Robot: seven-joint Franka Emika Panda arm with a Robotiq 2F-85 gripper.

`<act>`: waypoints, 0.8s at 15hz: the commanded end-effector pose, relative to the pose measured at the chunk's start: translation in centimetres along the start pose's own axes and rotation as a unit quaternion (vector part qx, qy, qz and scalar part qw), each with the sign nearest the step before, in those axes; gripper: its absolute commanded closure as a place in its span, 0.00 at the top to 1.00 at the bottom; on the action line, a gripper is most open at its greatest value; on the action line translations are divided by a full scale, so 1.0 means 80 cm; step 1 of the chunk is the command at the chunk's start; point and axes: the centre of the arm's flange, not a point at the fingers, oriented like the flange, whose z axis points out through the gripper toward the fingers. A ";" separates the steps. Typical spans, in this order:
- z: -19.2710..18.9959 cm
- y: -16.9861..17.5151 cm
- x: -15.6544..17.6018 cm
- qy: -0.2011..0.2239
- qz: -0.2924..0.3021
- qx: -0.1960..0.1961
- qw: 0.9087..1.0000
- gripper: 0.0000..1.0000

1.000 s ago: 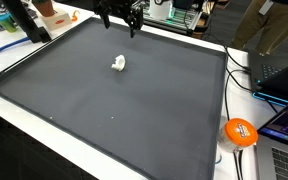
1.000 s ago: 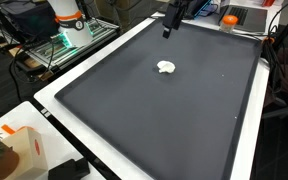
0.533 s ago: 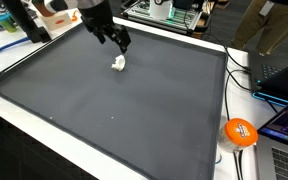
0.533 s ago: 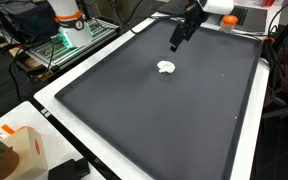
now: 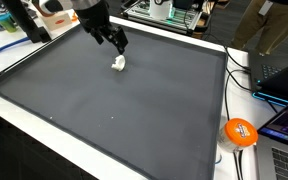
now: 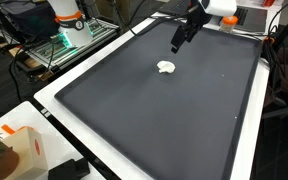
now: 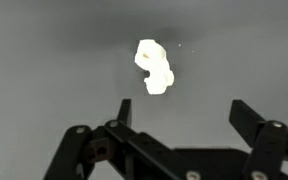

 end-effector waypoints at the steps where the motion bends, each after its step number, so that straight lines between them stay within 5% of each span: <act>1: 0.001 0.012 0.017 -0.033 0.006 0.005 0.999 1.00; 12: 0.051 0.021 0.081 -0.108 0.007 0.004 0.994 1.00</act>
